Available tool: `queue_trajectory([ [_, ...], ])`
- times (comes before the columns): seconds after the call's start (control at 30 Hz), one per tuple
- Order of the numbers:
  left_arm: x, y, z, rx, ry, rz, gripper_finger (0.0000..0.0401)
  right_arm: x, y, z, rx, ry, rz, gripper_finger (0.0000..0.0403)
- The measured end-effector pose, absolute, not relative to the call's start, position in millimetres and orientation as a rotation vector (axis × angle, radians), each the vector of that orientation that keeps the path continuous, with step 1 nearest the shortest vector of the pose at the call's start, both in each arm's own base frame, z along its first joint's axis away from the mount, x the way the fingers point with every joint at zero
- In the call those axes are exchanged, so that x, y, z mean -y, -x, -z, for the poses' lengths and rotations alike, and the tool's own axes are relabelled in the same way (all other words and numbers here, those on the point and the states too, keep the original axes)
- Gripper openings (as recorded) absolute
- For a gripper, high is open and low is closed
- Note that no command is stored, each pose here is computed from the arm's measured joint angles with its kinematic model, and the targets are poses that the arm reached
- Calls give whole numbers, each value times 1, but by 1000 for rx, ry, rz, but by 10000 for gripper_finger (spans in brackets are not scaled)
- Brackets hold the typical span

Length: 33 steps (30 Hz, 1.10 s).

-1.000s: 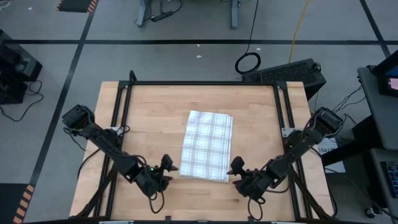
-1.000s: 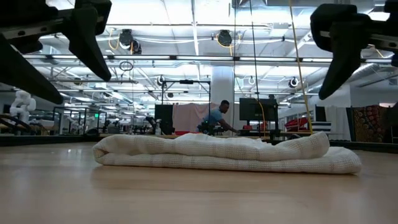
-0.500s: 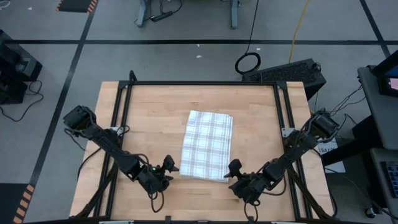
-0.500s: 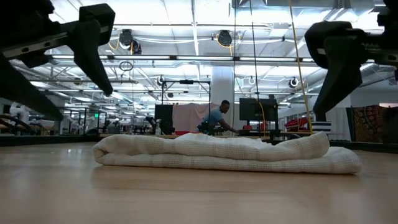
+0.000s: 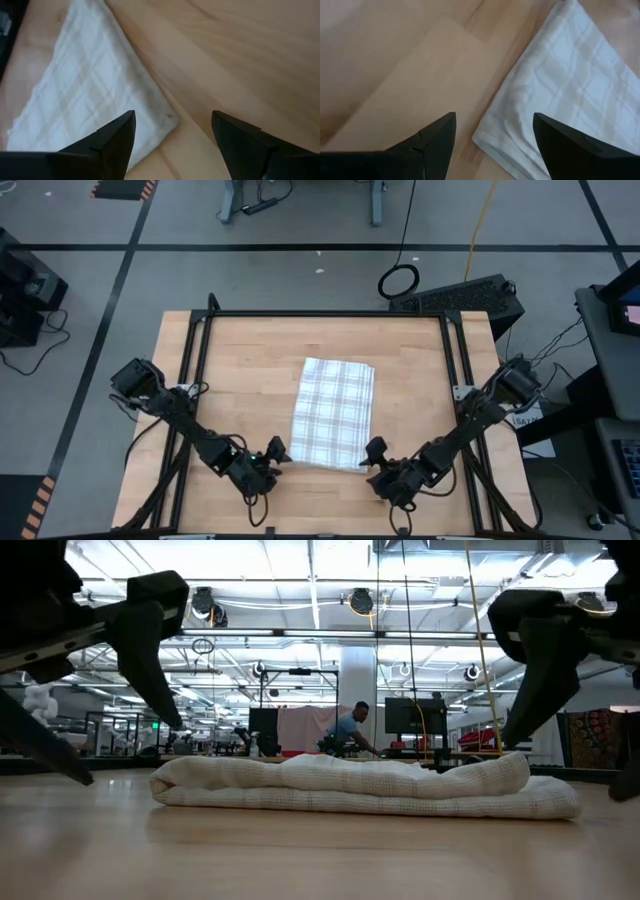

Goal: Roll towel
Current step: Roll the white towel

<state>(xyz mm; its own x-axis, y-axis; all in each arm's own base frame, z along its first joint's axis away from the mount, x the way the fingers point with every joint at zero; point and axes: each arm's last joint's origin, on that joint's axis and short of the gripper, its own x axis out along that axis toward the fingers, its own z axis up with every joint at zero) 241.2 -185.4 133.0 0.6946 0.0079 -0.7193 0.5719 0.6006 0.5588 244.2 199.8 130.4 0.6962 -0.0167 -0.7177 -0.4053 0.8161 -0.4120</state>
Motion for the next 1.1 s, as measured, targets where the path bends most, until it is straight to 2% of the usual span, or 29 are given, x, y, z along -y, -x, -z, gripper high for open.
queue_trajectory([
  [0.5, 167, -254, -132, -771, -931, 381, 267, -189, -256, -123, -800, 596, -198, 256],
  [0.77, 168, -261, -118, -775, -970, 402, 264, -189, -256, -123, -815, 536, -227, 255],
  [1.1, 169, -265, -113, -755, -970, 378, 198, -189, -256, -123, -815, 515, -220, 230],
])
